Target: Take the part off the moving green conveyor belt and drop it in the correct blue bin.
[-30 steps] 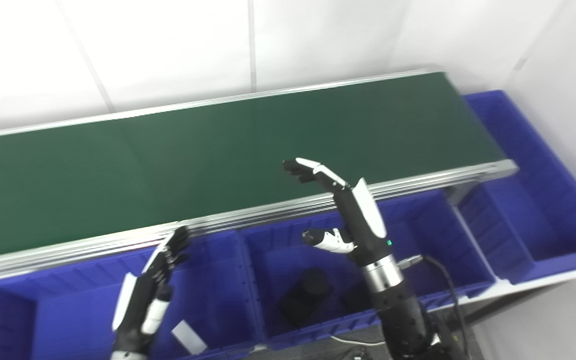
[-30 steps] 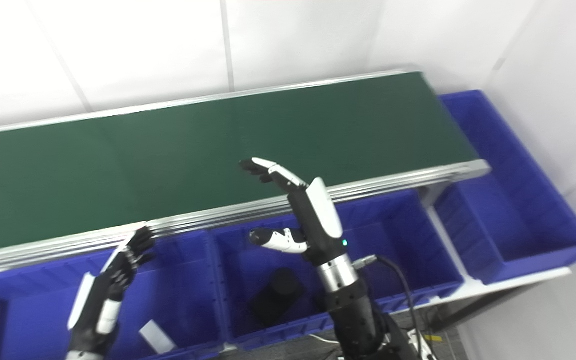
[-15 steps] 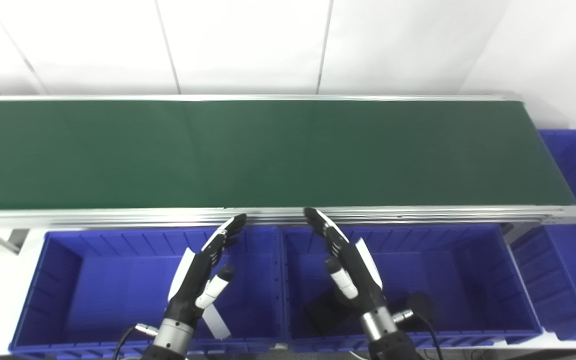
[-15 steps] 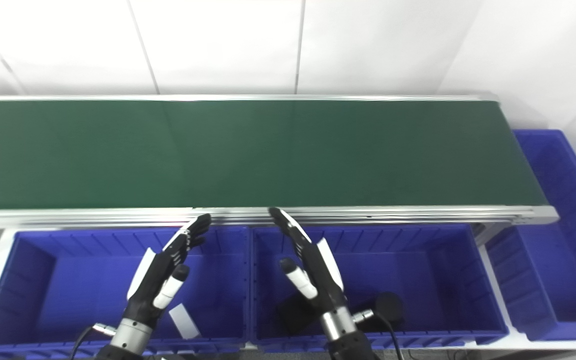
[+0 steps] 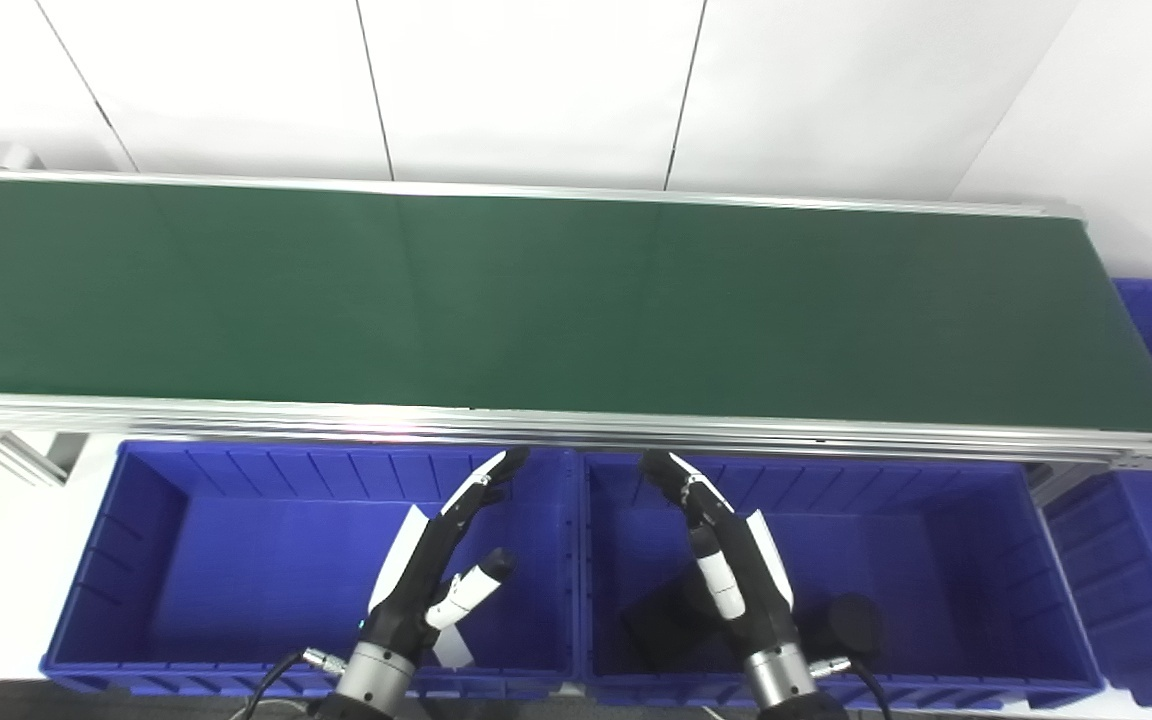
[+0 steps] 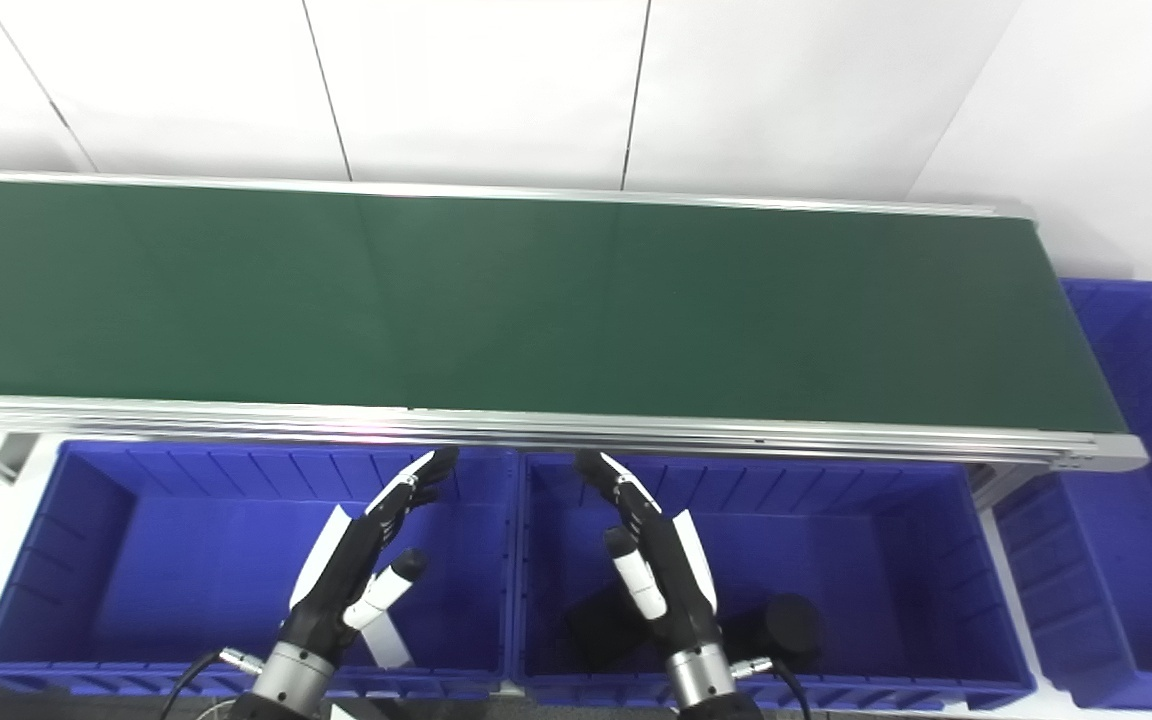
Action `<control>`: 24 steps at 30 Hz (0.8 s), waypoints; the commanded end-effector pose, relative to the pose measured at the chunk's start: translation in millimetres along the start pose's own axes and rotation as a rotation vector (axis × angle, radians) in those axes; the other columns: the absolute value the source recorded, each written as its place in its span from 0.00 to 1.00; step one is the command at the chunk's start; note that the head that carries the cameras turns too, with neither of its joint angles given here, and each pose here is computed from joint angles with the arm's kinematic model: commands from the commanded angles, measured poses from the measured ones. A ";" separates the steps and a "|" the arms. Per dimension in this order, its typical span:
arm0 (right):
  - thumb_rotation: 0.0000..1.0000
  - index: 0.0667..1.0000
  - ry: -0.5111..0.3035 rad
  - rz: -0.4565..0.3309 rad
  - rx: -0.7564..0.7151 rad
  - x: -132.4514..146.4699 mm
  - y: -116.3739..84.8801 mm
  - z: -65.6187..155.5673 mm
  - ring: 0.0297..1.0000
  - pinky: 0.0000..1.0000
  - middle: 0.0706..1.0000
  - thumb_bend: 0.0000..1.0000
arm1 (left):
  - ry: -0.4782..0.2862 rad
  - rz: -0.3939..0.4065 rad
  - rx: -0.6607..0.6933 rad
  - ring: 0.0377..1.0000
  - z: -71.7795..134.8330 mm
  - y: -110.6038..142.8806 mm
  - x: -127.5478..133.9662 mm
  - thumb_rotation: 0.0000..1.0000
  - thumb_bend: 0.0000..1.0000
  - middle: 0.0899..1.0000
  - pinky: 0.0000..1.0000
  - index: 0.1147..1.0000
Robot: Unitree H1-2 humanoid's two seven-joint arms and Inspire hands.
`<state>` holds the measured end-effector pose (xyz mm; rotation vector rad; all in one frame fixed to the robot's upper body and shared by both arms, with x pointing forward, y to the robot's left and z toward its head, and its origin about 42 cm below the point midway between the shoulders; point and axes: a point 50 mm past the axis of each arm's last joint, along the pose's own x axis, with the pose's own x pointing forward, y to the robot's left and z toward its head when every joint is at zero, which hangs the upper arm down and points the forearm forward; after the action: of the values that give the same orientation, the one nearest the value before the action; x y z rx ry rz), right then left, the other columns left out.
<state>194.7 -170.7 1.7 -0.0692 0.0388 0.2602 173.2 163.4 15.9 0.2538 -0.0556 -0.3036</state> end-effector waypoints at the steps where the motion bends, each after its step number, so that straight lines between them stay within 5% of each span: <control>1: 1.00 0.84 -0.059 0.015 0.010 2.5 1.8 7.5 0.90 0.95 0.86 0.76 | -0.074 0.018 0.008 0.90 8.7 1.3 8.1 1.00 0.72 0.90 0.88 0.87; 24: 1.00 0.92 -0.093 0.054 0.016 8.7 11.2 15.9 0.92 0.94 0.93 0.76 | -0.070 0.032 0.016 0.90 3.4 -10.2 6.0 1.00 0.77 0.90 0.87 0.87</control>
<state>193.5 -163.9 2.3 -0.0702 0.0361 0.3035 168.3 150.7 8.6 0.2751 -0.0662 -0.2850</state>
